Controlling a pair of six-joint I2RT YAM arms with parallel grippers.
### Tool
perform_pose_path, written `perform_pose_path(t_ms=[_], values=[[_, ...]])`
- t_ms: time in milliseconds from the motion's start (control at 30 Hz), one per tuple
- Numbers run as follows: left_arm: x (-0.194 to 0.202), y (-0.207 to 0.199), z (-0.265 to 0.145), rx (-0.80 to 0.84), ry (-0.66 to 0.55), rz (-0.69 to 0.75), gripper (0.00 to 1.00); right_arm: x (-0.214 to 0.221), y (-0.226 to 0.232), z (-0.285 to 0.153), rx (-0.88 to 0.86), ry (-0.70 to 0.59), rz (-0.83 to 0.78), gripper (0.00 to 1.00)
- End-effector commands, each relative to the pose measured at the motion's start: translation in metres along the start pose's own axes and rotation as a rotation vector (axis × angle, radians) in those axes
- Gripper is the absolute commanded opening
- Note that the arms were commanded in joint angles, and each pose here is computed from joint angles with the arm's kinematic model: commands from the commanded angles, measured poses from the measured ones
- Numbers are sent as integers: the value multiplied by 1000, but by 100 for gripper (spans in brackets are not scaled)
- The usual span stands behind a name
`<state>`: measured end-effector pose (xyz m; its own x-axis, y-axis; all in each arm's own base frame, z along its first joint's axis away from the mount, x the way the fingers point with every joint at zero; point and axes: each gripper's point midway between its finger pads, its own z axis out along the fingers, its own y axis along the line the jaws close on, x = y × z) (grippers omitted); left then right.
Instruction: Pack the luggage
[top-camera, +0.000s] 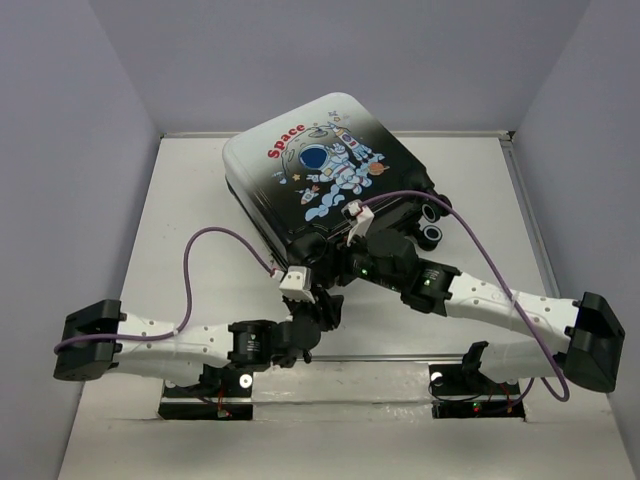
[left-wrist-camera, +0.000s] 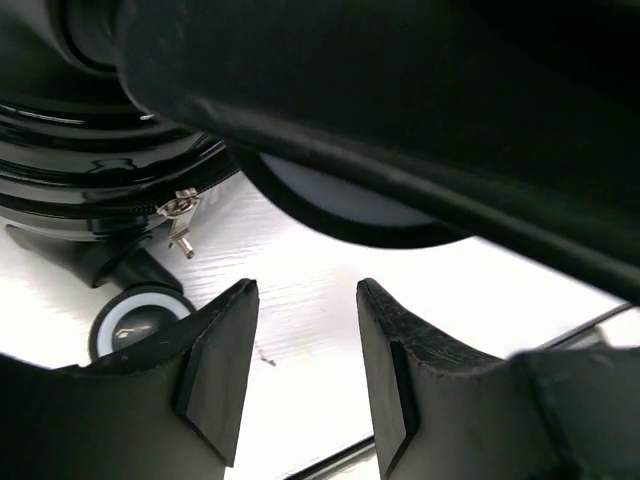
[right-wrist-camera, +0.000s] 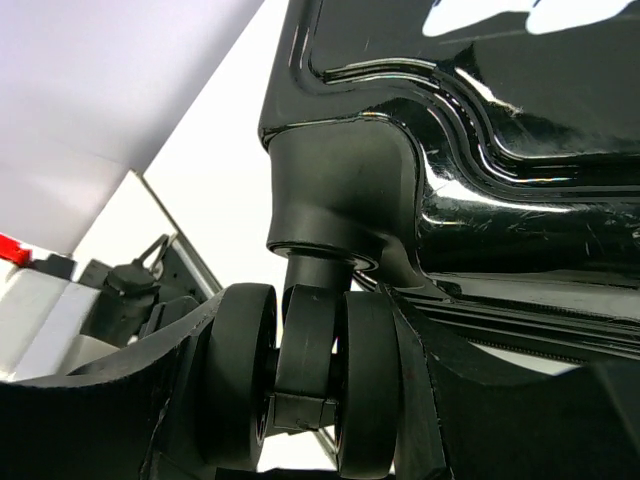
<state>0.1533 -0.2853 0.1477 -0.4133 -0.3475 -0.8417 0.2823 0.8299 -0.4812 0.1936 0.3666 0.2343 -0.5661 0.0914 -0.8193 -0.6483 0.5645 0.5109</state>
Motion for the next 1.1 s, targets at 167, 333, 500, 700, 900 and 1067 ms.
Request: perform_pose_path(t_ms=[167,333,500,700,900,1067], values=[[-54,-9,-12,57,-181,-241,57,-46,67,-14,-267,-65,64,7],[-43,0,-10,41,-164,-244,59,-54,60,-22,-217,-96,97,7],[-26,3,-2,2,-139,-185,63,-60,60,-22,-205,-114,123,7],[-24,16,5,-99,-170,-176,68,-71,66,-18,-213,-132,116,7],[-37,26,16,-165,-213,-151,68,-67,71,-20,-248,-121,108,7],[-38,24,28,-179,-218,-141,68,-66,74,-21,-271,-117,100,7]])
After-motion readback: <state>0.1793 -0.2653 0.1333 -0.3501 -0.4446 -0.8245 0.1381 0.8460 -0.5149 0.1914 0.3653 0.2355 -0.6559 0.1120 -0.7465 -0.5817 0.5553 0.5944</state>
